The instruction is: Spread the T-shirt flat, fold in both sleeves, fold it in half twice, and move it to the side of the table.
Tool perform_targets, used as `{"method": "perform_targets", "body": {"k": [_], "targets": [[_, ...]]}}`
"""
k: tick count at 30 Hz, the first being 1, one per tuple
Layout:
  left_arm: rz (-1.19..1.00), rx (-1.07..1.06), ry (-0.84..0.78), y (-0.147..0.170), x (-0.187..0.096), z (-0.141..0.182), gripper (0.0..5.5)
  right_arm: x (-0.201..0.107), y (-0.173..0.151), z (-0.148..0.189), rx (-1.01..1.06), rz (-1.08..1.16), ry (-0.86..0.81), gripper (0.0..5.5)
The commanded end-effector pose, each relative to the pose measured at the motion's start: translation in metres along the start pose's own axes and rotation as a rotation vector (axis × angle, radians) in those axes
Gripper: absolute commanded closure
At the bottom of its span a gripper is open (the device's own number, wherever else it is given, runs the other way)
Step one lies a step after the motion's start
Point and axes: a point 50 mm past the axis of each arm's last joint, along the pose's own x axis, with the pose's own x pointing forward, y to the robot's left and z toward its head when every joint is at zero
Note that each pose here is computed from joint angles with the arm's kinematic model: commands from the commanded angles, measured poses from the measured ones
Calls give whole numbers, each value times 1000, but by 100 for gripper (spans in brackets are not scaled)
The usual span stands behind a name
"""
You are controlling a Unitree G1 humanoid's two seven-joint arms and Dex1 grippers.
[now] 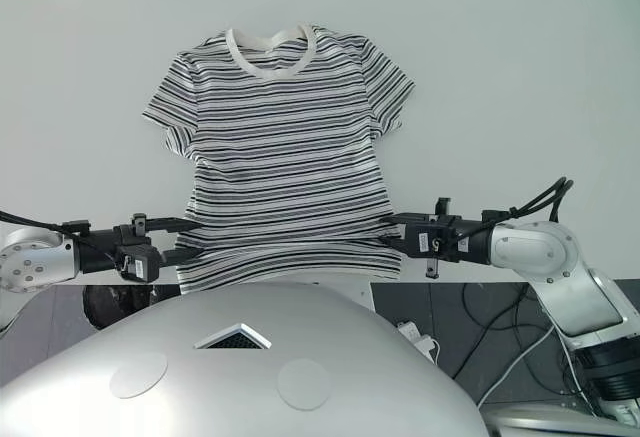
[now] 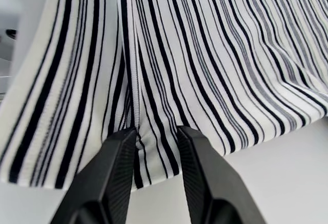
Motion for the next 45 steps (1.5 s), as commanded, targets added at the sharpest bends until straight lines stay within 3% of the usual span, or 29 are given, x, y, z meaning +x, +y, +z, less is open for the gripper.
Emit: {"method": "perform_targets", "body": {"k": [1,6,9,13,17,22,24,27,36,45], "targets": [[-53,-28,54,-4,-10,-5,338,-4,12,-3,5,52,63,399],[52,-7,25,16,-16,-4,338,-8,8,1,-12,11,61,399],[208,11,-88,43,-26,9,338,-17,-7,9,-25,-83,6,399],[645,-115,-313,90,-59,19,338,-44,-58,35,-45,-444,-249,399],[954,-365,-151,118,-67,-22,338,-68,-89,50,11,-751,-495,399],[840,-868,59,94,-35,-68,338,-68,-92,50,-3,-815,-491,399],[648,-1177,48,70,-16,-73,338,-70,-94,47,-13,-839,-467,399],[458,-1436,-18,52,0,-67,338,-72,-94,44,-6,-864,-449,399],[546,-1670,-65,67,0,-78,338,-66,-92,36,-10,-867,-391,399],[807,-1739,57,78,-5,-98,338,-63,-91,33,-12,-847,-373,399]]}}
